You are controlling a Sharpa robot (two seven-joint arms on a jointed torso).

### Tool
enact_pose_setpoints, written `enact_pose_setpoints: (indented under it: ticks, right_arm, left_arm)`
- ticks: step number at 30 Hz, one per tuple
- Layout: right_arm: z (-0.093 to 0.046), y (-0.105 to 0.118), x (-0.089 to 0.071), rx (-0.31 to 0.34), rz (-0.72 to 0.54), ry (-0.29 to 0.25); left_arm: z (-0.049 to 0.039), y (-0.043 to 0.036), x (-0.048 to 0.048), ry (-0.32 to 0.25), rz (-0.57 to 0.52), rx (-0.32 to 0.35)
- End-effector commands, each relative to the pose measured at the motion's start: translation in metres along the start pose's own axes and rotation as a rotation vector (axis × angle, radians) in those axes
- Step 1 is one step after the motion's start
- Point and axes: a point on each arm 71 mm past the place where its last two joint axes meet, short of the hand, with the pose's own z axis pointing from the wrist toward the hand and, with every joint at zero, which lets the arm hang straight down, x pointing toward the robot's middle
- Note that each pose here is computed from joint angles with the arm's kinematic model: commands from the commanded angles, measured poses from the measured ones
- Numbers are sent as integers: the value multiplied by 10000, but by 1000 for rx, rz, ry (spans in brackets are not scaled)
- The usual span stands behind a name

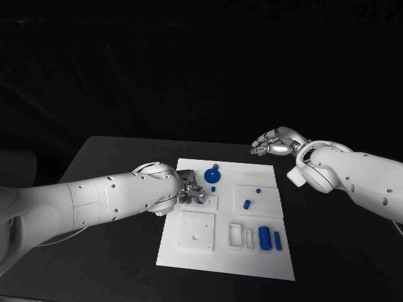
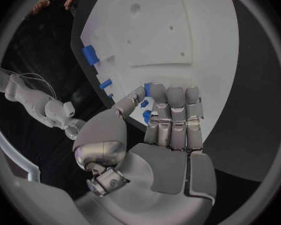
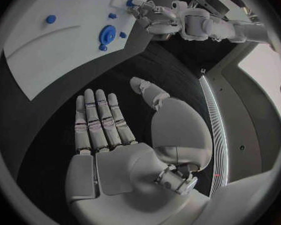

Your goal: Assemble the parts on the task board

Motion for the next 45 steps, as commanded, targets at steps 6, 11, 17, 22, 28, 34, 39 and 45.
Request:
enact_pose_setpoints:
  ticks: [6,11,17,22,28,34,39,45]
  right_arm:
    - [2,10,12,-10,2,15]
    - [1,7,9,-9,2,15]
    - [6,14,16,-10,2,16]
    - [4,11,14,-9,2,16]
    - [4,10,12,-9,2,16]
    - [3,9,11,-9,2,16]
    - [10,20,23,-11,3,18]
    - [13,22,25,-11,2,17]
  left_arm:
    - [-29,-82,6,26,2,30]
    - [-52,-99,-37,33,10,31]
    - [-74,-137,-86,52,29,32]
    - [-80,-134,-91,72,40,24]
    - [-68,-111,-85,122,65,-4]
    - [-25,-132,-107,152,96,-30]
    - [11,-180,-127,135,128,-35]
    - [42,-239,-150,141,158,-42]
